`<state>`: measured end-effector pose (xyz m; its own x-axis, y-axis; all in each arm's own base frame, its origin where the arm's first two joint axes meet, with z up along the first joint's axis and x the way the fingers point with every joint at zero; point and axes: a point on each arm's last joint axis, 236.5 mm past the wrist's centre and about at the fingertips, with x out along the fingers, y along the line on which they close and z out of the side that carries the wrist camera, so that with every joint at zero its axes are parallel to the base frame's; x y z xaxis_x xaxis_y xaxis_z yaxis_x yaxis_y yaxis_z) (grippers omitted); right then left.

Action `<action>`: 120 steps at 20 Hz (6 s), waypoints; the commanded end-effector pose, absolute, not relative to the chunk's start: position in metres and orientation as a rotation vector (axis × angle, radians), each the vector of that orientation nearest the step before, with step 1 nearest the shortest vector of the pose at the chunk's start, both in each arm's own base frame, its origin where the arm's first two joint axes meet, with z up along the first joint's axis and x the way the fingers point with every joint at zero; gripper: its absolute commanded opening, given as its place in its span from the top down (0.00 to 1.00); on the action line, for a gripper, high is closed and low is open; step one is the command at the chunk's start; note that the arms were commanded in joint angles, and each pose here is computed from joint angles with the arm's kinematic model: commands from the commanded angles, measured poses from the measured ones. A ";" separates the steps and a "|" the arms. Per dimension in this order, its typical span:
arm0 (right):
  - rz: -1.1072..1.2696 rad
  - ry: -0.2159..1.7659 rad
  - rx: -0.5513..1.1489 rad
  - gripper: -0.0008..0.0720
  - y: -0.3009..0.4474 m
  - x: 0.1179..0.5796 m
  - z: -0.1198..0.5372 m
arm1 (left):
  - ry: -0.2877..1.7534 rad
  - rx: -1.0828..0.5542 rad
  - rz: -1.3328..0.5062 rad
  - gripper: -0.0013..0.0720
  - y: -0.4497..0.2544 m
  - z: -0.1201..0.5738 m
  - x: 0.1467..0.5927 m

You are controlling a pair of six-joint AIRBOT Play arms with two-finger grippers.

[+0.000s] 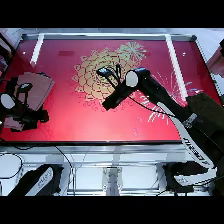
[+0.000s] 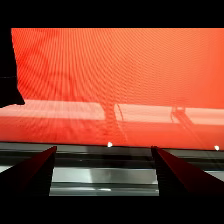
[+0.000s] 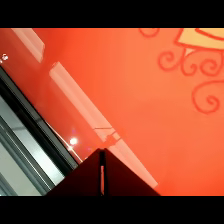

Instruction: Fold the clothes and pants, and hang the long-sleeved shirts on hangers.

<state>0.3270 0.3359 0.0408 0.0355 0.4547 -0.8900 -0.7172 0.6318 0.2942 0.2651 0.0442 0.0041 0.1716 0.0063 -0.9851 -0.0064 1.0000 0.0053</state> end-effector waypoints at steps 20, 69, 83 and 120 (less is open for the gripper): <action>0.942 1.258 -0.236 0.98 0.341 0.319 0.043 | 1.366 -0.071 -0.037 0.06 0.027 0.006 0.272; 0.937 1.239 -0.218 0.98 0.344 0.323 0.045 | 1.460 0.582 0.297 0.93 0.218 -0.050 0.305; 0.716 0.951 -0.397 0.98 0.231 0.383 0.177 | 0.532 0.512 -0.225 0.93 -0.074 0.331 0.393; 0.851 0.601 -0.505 0.24 0.234 0.295 0.022 | 0.717 0.706 -0.762 0.93 -0.295 0.242 0.292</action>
<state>0.2966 0.2338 0.0273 0.5231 0.5456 -0.6547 -0.7989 0.5814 -0.1539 0.2920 -0.2974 0.2386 0.5138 -0.3539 -0.7815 0.8015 0.5230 0.2901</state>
